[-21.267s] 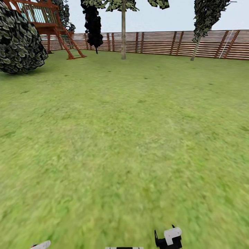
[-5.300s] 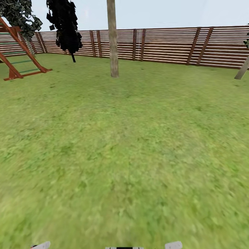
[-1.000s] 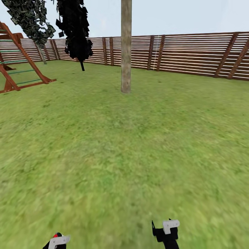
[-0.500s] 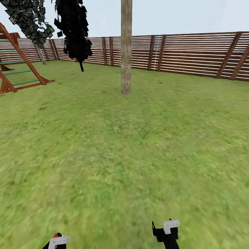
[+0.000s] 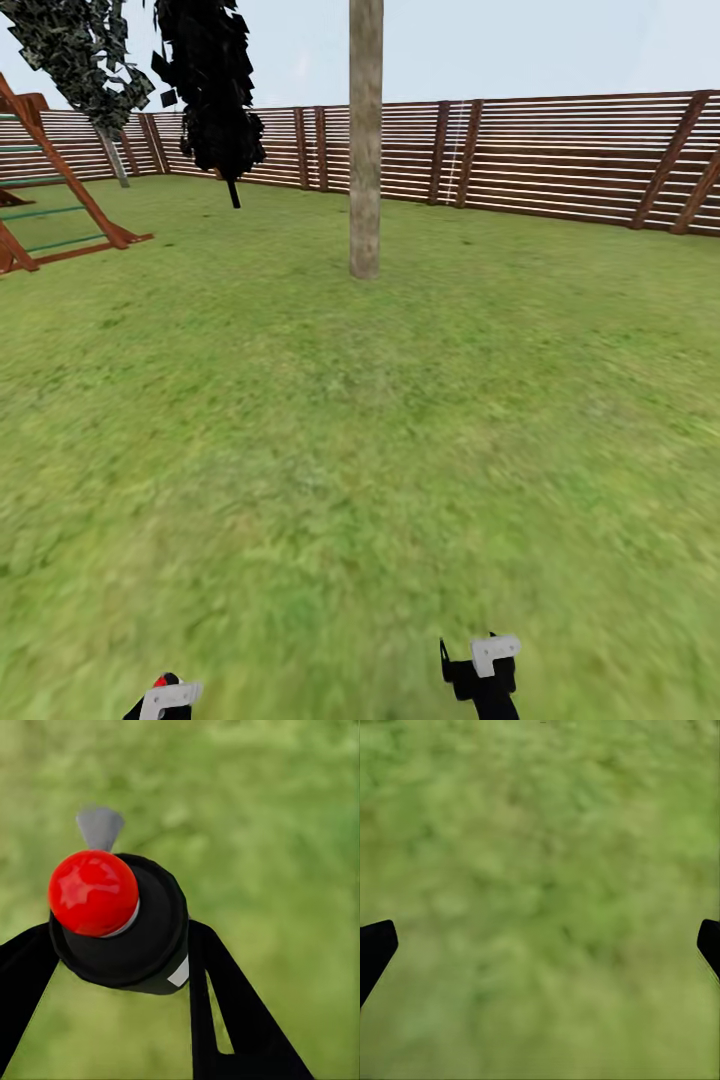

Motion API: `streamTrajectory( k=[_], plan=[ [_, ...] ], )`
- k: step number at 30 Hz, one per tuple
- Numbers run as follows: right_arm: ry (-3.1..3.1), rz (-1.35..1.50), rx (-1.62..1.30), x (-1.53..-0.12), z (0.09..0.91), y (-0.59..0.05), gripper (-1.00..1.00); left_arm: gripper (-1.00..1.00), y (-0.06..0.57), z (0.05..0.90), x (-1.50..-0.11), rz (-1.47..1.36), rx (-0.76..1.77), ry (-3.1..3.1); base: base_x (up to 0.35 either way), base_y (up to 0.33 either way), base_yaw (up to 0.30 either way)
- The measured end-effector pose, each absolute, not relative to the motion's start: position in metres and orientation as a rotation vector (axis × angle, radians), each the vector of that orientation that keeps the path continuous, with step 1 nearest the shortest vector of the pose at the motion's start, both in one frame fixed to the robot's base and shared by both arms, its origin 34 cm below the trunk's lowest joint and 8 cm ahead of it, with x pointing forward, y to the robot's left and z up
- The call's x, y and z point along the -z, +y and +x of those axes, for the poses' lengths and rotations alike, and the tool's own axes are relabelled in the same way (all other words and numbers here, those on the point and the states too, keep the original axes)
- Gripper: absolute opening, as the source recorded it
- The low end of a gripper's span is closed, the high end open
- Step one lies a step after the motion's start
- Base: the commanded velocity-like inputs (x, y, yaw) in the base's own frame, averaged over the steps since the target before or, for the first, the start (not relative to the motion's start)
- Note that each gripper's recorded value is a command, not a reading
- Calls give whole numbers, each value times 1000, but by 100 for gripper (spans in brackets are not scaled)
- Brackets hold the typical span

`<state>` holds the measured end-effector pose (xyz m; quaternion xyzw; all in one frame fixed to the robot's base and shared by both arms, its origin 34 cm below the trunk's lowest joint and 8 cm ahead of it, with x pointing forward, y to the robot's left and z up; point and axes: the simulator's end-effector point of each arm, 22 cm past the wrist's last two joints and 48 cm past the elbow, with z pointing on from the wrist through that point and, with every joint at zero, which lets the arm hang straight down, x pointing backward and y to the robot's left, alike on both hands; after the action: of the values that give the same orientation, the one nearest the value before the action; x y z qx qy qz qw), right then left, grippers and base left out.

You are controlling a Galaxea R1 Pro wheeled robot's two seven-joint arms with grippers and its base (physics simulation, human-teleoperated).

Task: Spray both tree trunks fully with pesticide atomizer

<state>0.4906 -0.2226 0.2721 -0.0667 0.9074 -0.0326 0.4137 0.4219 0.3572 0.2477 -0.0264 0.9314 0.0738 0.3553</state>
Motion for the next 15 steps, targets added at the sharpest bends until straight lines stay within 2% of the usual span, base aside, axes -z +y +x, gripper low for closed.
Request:
streamTrajectory(
  k=[15],
  plan=[
    [2281, -168, 82, -272, 491, -223, 100, -100, 357, 422, -248, -68, -191, 2406, 344, 0, 0]
  ],
)
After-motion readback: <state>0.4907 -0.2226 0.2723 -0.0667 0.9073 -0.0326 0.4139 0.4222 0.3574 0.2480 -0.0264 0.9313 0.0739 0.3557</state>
